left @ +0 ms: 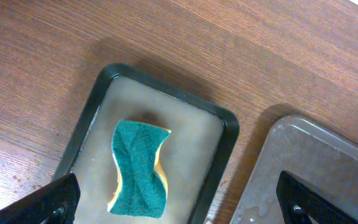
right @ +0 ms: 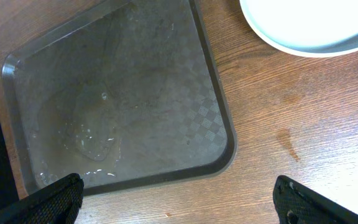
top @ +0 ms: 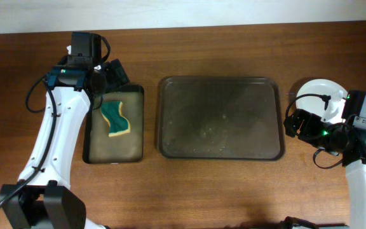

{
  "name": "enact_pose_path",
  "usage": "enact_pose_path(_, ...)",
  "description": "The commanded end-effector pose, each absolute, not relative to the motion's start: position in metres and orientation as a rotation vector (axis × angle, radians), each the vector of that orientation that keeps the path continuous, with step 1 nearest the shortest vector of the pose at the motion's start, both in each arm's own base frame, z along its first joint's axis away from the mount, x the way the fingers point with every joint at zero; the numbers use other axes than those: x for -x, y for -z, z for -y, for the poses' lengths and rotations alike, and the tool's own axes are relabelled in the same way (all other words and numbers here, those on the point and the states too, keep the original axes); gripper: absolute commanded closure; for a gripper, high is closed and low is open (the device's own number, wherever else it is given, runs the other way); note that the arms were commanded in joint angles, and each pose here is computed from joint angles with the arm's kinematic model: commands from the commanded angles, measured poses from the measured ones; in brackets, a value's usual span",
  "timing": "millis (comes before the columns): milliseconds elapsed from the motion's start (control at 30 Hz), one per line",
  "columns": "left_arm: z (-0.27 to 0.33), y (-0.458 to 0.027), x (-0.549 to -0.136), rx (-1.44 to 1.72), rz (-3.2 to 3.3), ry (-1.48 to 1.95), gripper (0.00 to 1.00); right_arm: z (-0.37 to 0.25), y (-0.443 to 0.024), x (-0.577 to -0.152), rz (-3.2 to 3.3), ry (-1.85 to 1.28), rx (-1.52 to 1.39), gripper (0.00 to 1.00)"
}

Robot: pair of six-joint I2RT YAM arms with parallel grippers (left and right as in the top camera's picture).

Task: Clean dirty plates on tray and stack at the side

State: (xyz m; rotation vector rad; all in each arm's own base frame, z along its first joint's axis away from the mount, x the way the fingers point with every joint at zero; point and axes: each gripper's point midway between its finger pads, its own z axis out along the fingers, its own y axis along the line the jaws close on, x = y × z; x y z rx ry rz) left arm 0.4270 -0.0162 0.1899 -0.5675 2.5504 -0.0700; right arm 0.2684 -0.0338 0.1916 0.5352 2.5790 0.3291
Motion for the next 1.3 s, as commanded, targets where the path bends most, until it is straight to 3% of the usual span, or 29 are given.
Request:
enact_pose_path(0, 0.017, -0.189, -0.428, 0.546, -2.556, 0.076, 0.01, 0.032, -0.189, -0.268, -2.591, -0.327, -0.516, 0.02)
enact_pose_path(333, 0.017, -0.189, -0.428, 0.547, -2.556, 0.076, 0.01, 0.030, -0.201, -0.267, -2.544, -0.259, -0.459, 0.02)
enact_pose_path(533, 0.017, -0.190, -0.428, 0.547, -2.556, 0.077, 0.01, -0.050, -0.274, -0.275, -2.243, -0.294, 0.127, 0.02)
enact_pose_path(733, 0.017, -0.190, -0.428, 0.547, -2.556, 0.077, 0.01, -0.076, -0.317, -0.233, -2.031, -0.313, 0.332, 0.02)
enact_pose_path(900, 0.017, -0.189, -0.428, 0.547, -2.556, 0.076, 0.01, -0.074, -0.300, -0.218, -2.007, -0.313, 0.332, 0.02)
enact_pose_path(1267, 0.017, -0.189, -0.428, 0.547, -2.556, 0.076, 0.01, -0.102, -0.239, -0.230, -1.756, -0.450, 0.434, 0.02)
